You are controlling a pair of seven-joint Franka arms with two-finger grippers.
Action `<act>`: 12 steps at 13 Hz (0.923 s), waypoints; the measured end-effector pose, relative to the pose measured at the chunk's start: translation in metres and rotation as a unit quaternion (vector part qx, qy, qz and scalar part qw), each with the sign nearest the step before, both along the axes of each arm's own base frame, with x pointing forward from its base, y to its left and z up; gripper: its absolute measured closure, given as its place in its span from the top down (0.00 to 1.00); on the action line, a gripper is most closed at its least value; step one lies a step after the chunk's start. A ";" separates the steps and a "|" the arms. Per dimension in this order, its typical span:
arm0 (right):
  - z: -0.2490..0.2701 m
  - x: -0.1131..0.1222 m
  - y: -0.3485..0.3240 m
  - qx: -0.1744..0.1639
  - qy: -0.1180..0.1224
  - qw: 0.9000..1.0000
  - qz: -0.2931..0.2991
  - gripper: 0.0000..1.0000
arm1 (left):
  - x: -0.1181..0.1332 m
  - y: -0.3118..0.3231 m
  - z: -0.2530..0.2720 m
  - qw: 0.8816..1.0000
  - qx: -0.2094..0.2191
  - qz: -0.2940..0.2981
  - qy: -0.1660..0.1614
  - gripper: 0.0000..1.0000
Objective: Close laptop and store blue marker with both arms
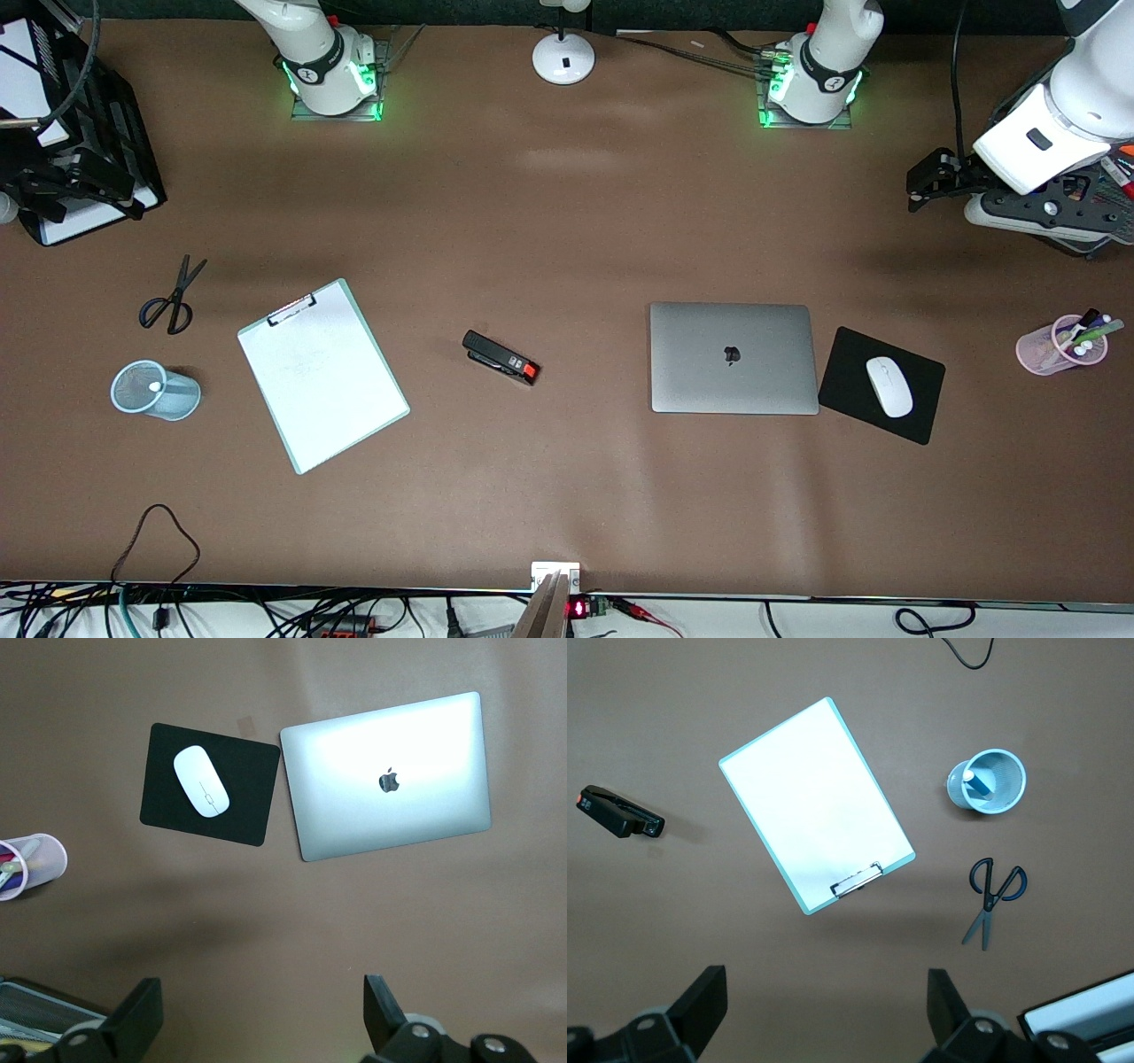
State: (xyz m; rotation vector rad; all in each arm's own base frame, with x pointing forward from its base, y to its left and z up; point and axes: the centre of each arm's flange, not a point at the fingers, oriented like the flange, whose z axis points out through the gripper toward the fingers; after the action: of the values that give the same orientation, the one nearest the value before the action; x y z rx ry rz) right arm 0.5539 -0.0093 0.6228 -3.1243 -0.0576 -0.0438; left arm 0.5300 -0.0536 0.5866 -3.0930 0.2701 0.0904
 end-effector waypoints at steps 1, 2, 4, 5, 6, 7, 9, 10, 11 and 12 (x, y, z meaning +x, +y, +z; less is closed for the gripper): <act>0.000 0.000 0.003 -0.007 0.000 1.000 0.004 1.00 | 0.000 0.000 0.000 1.000 0.000 0.000 0.000 1.00; 0.000 0.000 0.009 -0.011 0.000 1.000 0.010 1.00 | 0.000 0.000 0.000 1.000 0.000 0.000 0.000 1.00; 0.000 0.000 0.018 -0.014 0.000 1.000 0.019 1.00 | 0.000 0.000 0.000 1.000 0.000 0.000 0.000 1.00; 0.000 0.000 0.019 -0.014 0.000 1.000 0.020 1.00 | 0.000 0.000 0.000 1.000 0.000 0.000 0.000 1.00; 0.000 0.000 0.018 -0.014 0.000 1.000 0.019 1.00 | 0.000 0.000 0.000 1.000 0.000 0.000 0.000 1.00; 0.000 0.000 0.017 -0.014 0.000 1.000 0.018 1.00 | 0.000 0.000 0.000 1.000 0.000 0.000 0.000 1.00; 0.000 0.000 0.016 -0.014 0.000 1.000 0.018 1.00 | 0.000 0.000 0.000 1.000 0.000 0.000 0.000 1.00; 0.000 0.000 0.016 -0.014 0.000 1.000 0.018 1.00 | 0.000 0.000 0.000 1.000 0.000 0.000 0.000 1.00; -0.001 0.000 0.016 -0.014 0.001 1.000 0.018 1.00 | 0.000 0.000 0.000 1.000 0.000 0.000 0.000 1.00; -0.002 0.000 0.016 -0.014 0.002 1.000 0.018 1.00 | 0.000 0.000 0.000 1.000 0.000 0.000 0.000 1.00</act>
State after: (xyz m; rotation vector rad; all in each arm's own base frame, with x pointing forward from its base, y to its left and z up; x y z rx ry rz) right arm 0.5538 0.0071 0.6210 -3.1500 -0.1141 -0.0363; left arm 0.5300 -0.0536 0.5866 -3.0930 0.2699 0.0904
